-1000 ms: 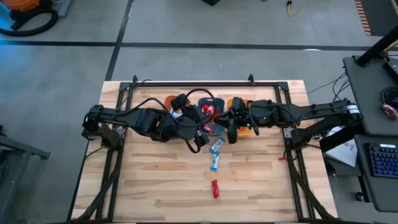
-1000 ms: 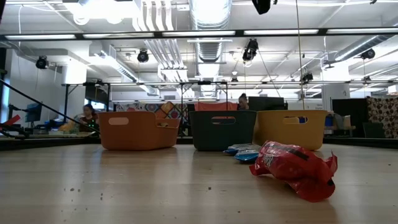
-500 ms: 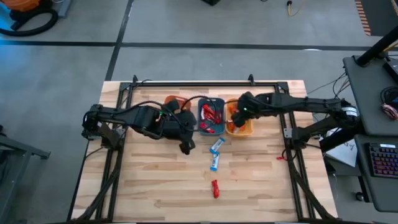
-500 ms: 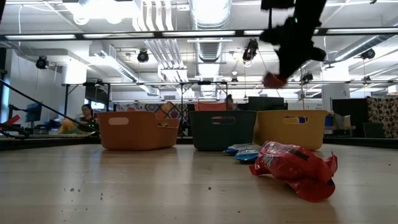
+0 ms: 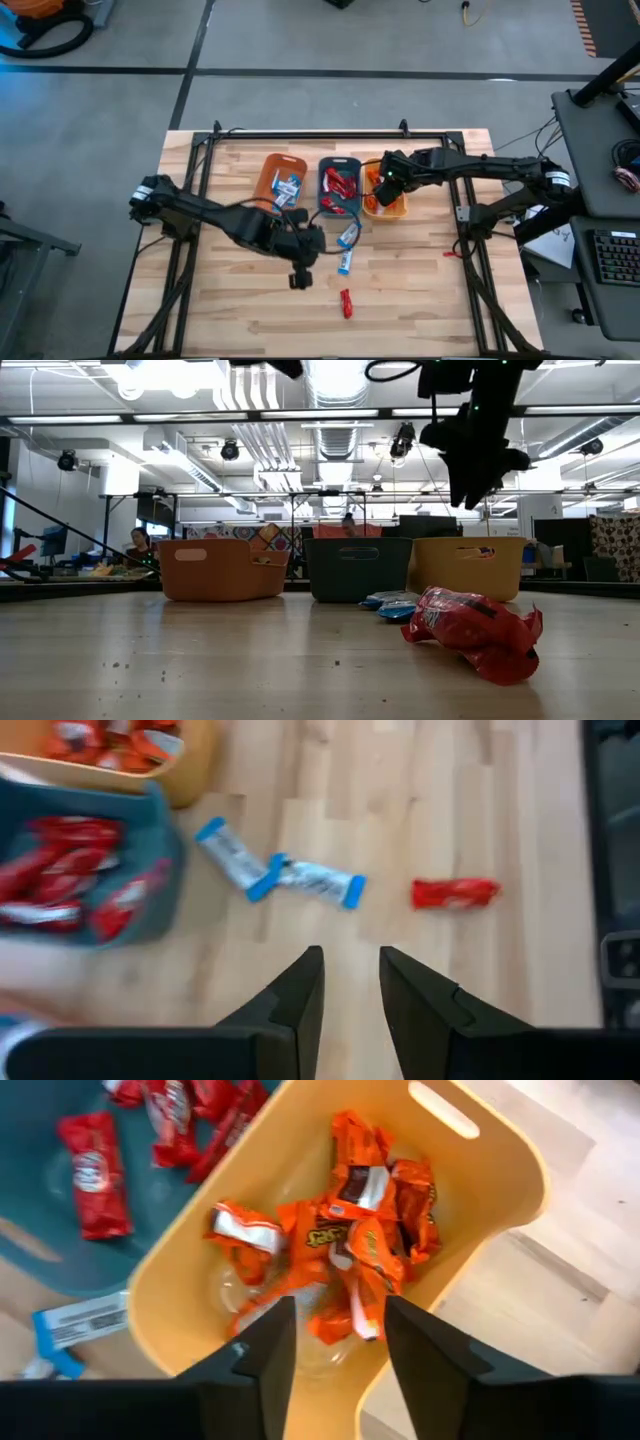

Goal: Sort candy
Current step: Put the white chocolate bar into the orange bin

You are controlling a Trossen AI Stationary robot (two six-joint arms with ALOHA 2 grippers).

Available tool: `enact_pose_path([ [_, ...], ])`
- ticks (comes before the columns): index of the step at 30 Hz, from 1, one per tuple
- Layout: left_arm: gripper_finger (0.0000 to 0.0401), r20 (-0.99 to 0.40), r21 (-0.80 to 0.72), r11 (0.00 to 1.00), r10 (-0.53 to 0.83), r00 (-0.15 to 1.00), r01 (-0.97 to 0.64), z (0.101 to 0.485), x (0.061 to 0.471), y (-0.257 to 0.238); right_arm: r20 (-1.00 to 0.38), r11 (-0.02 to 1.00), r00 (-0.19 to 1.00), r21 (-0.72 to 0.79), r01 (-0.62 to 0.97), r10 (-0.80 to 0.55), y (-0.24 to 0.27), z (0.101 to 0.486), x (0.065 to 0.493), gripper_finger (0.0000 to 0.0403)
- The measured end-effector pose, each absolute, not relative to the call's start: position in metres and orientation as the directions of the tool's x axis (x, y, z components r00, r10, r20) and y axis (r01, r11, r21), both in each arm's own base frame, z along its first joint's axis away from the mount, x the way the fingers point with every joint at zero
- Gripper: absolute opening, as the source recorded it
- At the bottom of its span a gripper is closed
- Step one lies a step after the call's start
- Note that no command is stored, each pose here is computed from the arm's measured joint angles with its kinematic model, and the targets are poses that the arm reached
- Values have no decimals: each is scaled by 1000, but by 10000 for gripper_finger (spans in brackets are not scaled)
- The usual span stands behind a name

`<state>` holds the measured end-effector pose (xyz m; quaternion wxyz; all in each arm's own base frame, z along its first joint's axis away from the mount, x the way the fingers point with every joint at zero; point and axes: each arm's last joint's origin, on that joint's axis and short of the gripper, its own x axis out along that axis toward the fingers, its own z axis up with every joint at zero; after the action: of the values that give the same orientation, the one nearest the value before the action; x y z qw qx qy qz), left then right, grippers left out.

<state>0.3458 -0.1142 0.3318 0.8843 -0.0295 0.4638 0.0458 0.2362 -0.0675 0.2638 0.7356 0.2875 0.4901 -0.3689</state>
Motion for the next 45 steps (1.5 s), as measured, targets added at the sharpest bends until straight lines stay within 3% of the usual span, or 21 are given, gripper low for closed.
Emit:
enact_pose_path([
  [11,78,-740,-300,937,-110,664,-179,253,357,-125,-897,578,368,170,798,-244,-62,294,234,196],
  [18,91,-743,-193,920,89,664,-340,231,354,-117,-887,590,389,180,787,-248,-62,300,235,197],
  [24,153,-609,-131,926,206,766,-354,210,363,-129,-889,602,386,171,780,-247,-62,299,236,197],
  [32,215,-597,-63,882,341,726,-467,165,390,-144,-891,621,383,159,767,-246,-61,299,236,197],
  [36,219,-606,-67,876,345,717,-478,148,412,-154,-891,625,382,156,765,-245,-61,299,236,196],
  [42,202,-700,1,806,424,575,-592,119,422,-157,-892,629,383,156,761,-242,-60,299,236,196],
  [45,192,-707,4,798,429,563,-603,114,427,-159,-891,629,383,156,761,-243,-60,299,236,197],
])
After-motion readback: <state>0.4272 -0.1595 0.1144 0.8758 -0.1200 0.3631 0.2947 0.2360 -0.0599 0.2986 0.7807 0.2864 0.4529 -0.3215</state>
